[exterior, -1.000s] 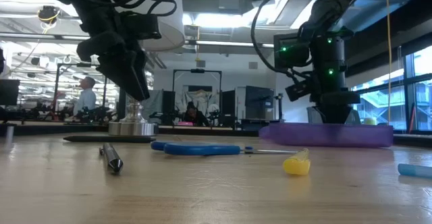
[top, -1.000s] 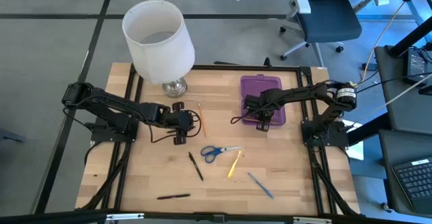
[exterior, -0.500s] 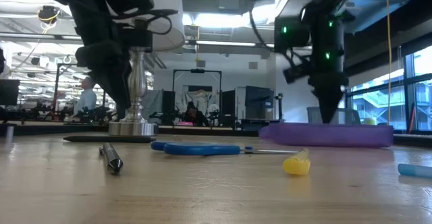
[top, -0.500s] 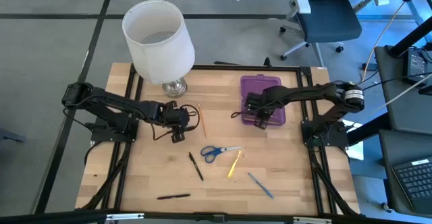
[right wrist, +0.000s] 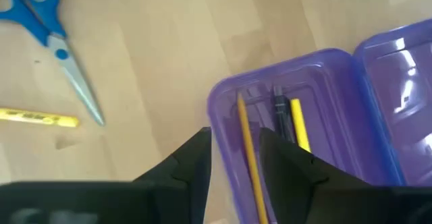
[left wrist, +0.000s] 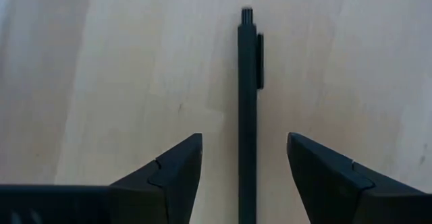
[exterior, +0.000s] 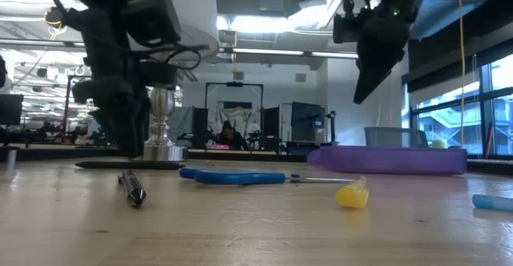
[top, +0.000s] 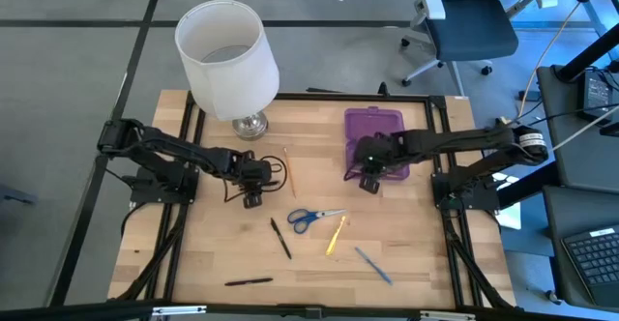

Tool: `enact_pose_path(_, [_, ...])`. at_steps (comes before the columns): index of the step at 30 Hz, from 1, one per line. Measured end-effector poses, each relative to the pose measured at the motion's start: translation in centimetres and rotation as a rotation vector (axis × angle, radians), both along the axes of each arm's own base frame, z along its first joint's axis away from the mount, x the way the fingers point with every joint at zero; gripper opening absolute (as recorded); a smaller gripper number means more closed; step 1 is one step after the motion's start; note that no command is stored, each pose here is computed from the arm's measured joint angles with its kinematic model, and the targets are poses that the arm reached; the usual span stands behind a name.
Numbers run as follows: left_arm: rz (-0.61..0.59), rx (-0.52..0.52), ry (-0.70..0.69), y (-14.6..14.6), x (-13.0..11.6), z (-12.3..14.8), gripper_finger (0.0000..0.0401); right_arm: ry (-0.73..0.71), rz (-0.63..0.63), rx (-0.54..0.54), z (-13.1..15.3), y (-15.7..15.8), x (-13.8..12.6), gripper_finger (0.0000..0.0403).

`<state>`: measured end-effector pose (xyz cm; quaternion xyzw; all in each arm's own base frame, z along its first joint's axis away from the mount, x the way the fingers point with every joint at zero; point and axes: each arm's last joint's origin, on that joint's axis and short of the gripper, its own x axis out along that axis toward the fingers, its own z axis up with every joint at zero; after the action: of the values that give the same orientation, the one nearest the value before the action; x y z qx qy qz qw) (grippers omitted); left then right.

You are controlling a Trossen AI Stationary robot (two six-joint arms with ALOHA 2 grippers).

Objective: Pick & place school supplies into a supply box
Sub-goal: Put the top black pen into the purple supply box

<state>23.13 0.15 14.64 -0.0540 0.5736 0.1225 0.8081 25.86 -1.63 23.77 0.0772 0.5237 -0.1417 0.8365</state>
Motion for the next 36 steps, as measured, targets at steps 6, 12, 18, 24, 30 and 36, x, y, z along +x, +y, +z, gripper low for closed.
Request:
enact_pose_path(6, [-0.081,0.003,0.072,0.0,0.5,-1.5,0.0202,-0.008,0.006,0.015,-0.1,1.0,0.2,0.0127])
enact_pose_path(12, [-0.088,-0.031,0.091,-0.1,0.7,-2.1,0.017,-0.009,0.024,0.018,-0.1,1.6,0.2,0.0127])
enact_pose_path(18, [-0.086,-0.051,0.078,-0.2,0.6,-1.9,0.0106,-0.039,0.015,0.029,0.0,2.0,0.4,0.0127])
enact_pose_path(24, [-0.088,-0.048,0.074,-0.2,0.6,-1.9,0.005,-0.112,0.046,0.033,0.4,2.9,1.0,0.0127])
enact_pose_path(30, [-0.086,-0.044,0.073,-0.2,0.6,-1.9,0.002,-0.208,0.142,0.012,0.9,4.3,1.7,0.0127])
enact_pose_path(36, [-0.093,-0.061,0.044,-0.2,0.9,-1.1,0.0022,-0.253,0.172,0.007,1.2,4.8,2.0,0.0127])
